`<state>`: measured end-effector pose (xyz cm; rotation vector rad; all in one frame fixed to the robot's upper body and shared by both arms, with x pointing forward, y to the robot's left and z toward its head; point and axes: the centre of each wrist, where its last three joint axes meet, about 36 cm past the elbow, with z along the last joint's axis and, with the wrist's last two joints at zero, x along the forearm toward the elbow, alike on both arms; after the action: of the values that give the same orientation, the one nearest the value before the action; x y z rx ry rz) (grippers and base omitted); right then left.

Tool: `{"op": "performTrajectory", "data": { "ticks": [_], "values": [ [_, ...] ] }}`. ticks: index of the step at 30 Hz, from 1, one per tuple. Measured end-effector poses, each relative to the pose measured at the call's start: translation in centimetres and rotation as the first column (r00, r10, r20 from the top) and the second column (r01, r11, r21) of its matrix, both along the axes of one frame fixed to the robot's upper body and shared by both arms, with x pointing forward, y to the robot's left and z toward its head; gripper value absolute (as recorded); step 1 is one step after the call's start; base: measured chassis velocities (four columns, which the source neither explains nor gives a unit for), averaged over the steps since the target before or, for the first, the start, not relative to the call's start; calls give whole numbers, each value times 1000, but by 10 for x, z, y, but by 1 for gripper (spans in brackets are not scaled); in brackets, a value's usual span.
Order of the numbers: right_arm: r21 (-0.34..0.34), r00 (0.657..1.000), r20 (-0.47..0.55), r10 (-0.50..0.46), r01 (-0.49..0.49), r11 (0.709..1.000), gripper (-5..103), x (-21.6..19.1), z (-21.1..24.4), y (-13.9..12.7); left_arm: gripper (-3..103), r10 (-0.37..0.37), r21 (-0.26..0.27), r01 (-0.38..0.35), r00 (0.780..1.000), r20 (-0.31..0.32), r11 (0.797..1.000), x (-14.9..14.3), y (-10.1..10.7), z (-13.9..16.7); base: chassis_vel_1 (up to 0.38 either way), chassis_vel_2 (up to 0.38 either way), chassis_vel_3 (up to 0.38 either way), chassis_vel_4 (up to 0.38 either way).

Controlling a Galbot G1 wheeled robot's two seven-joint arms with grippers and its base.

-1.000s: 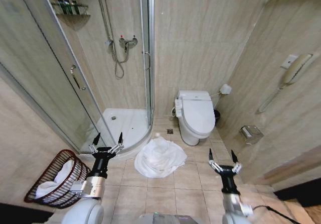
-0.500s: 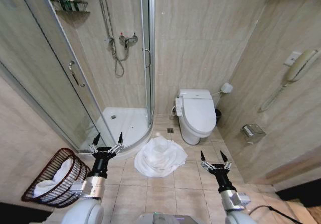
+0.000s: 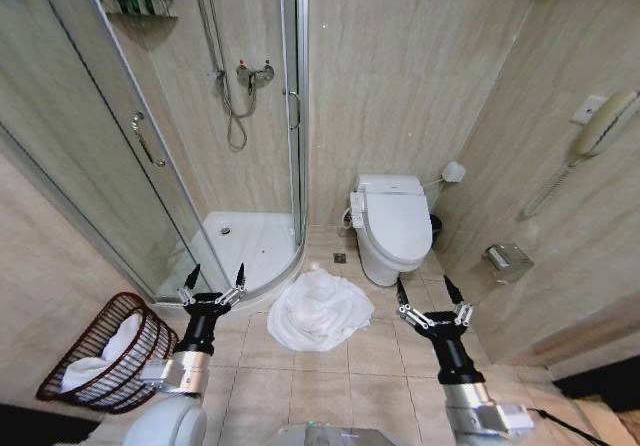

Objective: Discard the used towel into the hamper.

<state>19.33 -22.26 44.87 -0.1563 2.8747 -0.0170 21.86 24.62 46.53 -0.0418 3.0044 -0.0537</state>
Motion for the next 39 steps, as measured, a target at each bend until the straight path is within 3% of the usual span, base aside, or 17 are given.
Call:
{"op": "performTrajectory", "data": {
  "ticks": [25,39],
  "values": [
    [27,996,81,-32,30,999,100,4,-10,-1,100,0,0,0,1000,0,1000,0,0,0,0,0,0,0],
    [39,996,75,-46,43,998,100,9,-12,-2,100,0,0,0,1000,0,1000,0,0,0,0,0,0,0]
  ]
}}
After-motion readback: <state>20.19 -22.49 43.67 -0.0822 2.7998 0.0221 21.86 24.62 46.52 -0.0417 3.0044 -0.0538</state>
